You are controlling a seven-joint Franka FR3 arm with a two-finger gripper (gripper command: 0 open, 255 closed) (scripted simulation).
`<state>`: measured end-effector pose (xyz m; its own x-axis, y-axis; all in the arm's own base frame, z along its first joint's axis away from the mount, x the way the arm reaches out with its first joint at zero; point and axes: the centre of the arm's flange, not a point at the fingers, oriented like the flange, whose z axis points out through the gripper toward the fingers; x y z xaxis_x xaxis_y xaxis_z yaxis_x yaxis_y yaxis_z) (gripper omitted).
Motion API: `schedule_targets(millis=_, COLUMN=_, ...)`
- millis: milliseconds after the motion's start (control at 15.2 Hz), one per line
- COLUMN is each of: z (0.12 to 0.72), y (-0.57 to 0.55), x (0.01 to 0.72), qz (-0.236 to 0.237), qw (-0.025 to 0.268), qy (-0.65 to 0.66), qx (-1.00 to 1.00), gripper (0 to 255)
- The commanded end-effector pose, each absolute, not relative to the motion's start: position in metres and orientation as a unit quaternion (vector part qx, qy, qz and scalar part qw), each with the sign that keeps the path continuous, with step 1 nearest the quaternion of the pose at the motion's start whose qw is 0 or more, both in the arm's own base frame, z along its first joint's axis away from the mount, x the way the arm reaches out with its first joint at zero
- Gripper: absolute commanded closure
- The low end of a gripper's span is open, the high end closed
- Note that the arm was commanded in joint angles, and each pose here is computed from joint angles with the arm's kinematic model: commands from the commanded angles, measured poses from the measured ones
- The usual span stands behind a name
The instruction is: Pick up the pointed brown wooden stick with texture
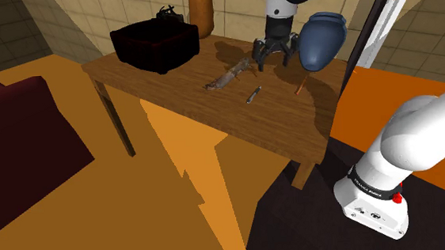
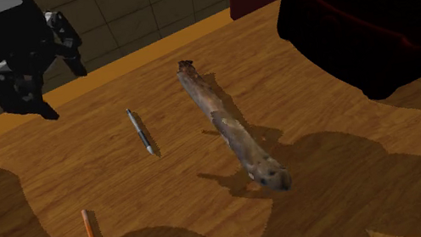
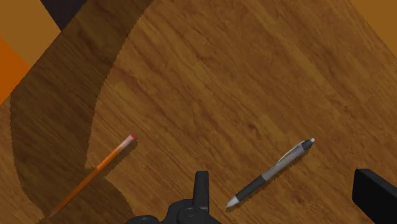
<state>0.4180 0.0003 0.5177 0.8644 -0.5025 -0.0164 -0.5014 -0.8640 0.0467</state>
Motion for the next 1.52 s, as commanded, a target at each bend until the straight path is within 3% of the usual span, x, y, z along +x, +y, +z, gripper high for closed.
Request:
schedule_targets(millis=0, z=0.509, y=0.001, x=0.447, qz=-0.015, qw=0.02, qy=-0.298, qx=0.954, gripper=0)
schedule_targets(millis=1188, z=0.431, y=-0.071, x=0.66, qz=-0.025, qw=0.022, qy=-0.597, qx=0.802, gripper=0)
schedule_targets(millis=1452, z=0.415, y=-0.071, x=0.66, qz=-0.025, qw=0.022, qy=-0.597, qx=0.801, gripper=0)
